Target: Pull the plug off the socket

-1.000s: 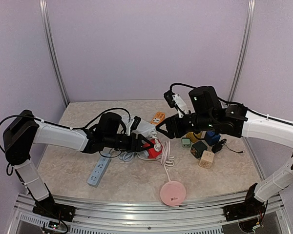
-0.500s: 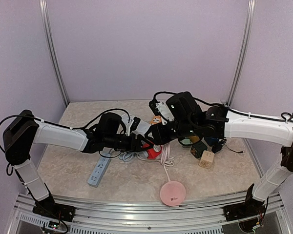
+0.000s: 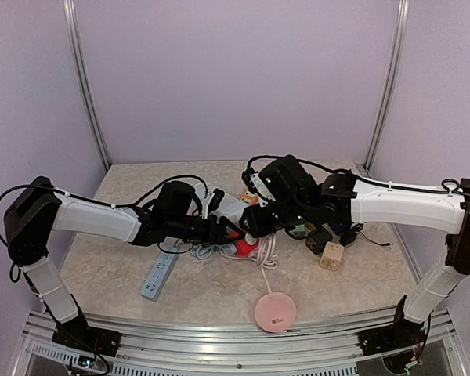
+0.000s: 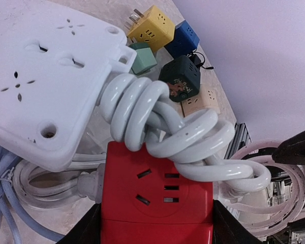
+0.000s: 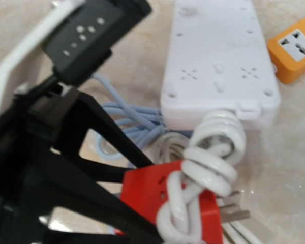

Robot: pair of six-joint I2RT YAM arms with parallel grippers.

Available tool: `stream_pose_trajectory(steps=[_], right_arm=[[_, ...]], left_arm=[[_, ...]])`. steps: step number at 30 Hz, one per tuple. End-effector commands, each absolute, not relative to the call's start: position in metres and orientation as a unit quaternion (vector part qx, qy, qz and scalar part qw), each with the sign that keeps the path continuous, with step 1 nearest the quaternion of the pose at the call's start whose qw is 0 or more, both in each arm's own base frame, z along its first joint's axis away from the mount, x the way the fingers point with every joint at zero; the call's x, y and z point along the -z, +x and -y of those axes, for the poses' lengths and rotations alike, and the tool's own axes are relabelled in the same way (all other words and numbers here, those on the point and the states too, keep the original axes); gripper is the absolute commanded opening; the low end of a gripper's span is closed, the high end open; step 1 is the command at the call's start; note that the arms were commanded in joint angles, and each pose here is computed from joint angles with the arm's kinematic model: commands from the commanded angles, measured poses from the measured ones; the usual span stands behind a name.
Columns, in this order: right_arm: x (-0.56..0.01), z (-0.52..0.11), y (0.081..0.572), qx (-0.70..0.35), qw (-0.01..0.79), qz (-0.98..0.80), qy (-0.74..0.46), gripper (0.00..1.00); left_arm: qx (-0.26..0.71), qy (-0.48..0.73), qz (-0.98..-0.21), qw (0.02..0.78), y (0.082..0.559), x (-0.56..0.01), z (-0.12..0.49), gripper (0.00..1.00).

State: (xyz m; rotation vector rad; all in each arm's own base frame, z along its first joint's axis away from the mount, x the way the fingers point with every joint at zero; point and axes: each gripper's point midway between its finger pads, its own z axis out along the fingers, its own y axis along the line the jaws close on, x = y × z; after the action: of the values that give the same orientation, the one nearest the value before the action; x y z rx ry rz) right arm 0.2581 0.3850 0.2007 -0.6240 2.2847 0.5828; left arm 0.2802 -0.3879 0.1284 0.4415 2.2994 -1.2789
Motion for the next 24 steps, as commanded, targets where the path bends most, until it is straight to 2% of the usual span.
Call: stream_pose_trajectory(steps=[1,12,24], right_arm=[[-0.178,-0.374,0.255,-0.188,0.321,-0.895,-0.246,0.40],[-0.154,-0.373,0.252,-0.177,0.291,-0.900,-0.273,0.31],[-0.140,-0.371,0.256,-0.169,0.286,-0.903,-0.274,0.27]], left_arm=[[0.500,0.157,-0.798,0.299,0.299,-0.184,0.386,0.28],[0.504,0.171,-0.788,0.310,0.296,-0.193,0.386,0.28],[0.514,0.180,-0.777,0.317,0.293,-0.202,0.387,0.28]])
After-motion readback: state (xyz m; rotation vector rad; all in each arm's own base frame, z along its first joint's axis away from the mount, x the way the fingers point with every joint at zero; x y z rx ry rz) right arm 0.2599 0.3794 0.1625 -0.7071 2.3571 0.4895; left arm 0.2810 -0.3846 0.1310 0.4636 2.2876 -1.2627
